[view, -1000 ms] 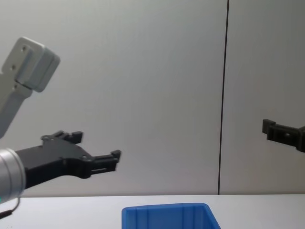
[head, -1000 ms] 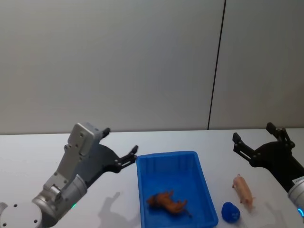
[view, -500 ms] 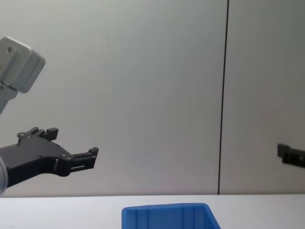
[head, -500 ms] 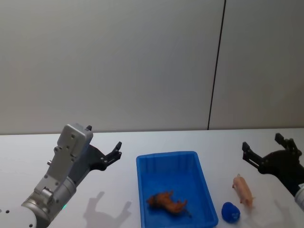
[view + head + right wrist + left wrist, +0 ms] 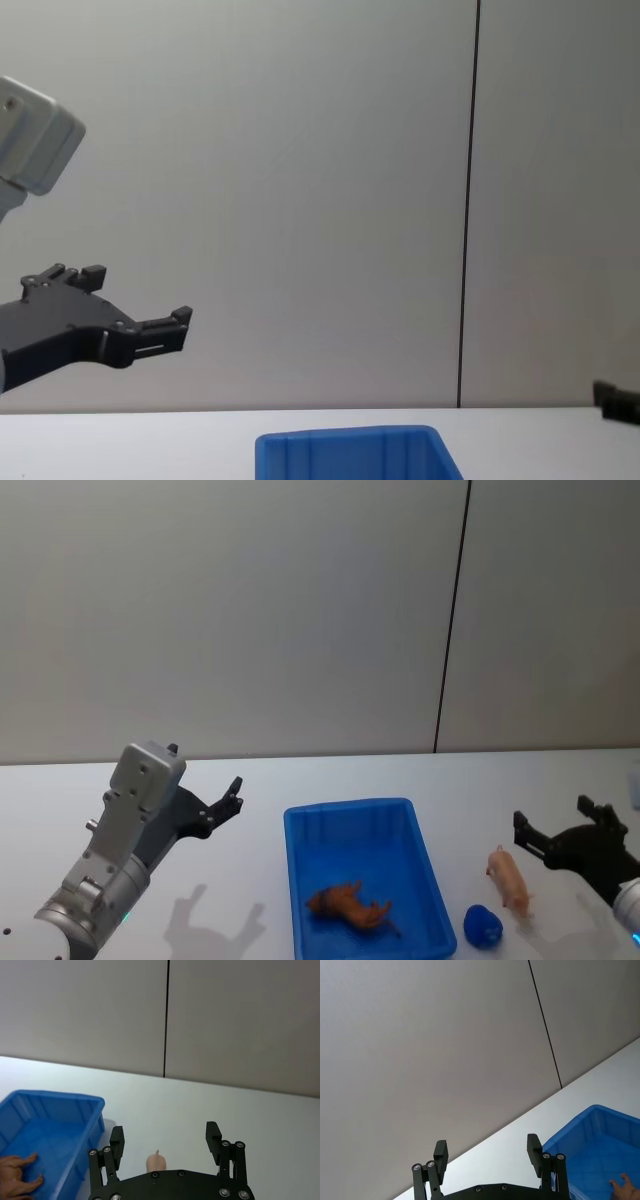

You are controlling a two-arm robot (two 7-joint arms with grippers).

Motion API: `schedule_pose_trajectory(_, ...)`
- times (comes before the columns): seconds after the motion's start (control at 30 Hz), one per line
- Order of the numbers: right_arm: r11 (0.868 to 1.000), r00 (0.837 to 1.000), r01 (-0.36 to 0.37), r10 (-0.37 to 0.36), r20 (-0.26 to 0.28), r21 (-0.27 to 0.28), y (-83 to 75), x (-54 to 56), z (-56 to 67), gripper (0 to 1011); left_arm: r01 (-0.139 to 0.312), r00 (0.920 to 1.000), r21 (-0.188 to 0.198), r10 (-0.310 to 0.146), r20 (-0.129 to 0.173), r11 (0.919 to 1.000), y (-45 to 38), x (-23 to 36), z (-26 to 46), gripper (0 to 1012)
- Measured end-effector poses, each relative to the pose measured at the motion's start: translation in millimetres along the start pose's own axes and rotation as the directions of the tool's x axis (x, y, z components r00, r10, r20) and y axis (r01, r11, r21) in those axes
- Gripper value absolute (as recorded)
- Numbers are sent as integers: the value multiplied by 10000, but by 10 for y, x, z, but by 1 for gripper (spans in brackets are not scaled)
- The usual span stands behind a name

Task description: Pick up the two dolls from the table and place them into the box.

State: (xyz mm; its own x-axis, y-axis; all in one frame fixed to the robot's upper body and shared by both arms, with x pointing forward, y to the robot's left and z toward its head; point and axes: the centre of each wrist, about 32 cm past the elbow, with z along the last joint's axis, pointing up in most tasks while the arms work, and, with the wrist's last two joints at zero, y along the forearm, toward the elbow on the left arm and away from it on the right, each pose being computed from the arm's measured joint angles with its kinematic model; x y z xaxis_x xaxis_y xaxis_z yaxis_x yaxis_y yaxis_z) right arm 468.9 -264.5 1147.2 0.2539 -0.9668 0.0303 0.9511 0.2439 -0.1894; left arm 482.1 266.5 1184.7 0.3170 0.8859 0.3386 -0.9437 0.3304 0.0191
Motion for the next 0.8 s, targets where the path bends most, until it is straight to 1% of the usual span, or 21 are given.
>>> schedule_pose_trajectory(0.1, 9995, 10000, 22, -23, -29, -305, 51, 5, -43, 1001, -30, 10000, 4, 30, 12, 10000, 3, 0, 0, 1001)
schedule_pose_trajectory(0.13, 9995, 10000, 22, -23, -29, -305, 51, 5, -43, 1001, -37, 10000, 6, 37, 15, 10000, 4, 0, 0, 1001)
schedule_pose_trajectory(0.3, 9951, 10000, 38, -47, -88, -983, 152, 1, -127, 1001, -79, 10000, 12, 79, 30, 10000, 7, 0, 0, 1001)
schedule_pose_trajectory(0.33, 9951, 10000, 38, -47, -88, -983, 152, 1, -127, 1001, -84, 10000, 13, 84, 33, 10000, 7, 1, 0, 1001)
schedule_pose_trajectory(0.43, 9900, 9999, 7, -24, -119, -1408, 216, -11, -163, 1001, -101, 9999, 13, 101, 38, 9999, 8, 2, 0, 1001)
schedule_pose_trajectory(0.53, 9867, 9999, -26, 2, -149, -1624, 253, -18, -175, 1001, -114, 9999, 14, 113, 44, 9999, 9, 3, 0, 1001)
schedule_pose_trajectory(0.63, 9799, 9997, -90, 46, -228, -1994, 316, -28, -191, 1001, -123, 9999, 15, 123, 48, 9999, 10, 4, 0, 1001)
schedule_pose_trajectory(0.8, 9714, 9993, -163, 79, -365, -2368, 399, -40, -193, 1001, -134, 9999, 16, 134, 55, 9999, 11, 4, 0, 1001)
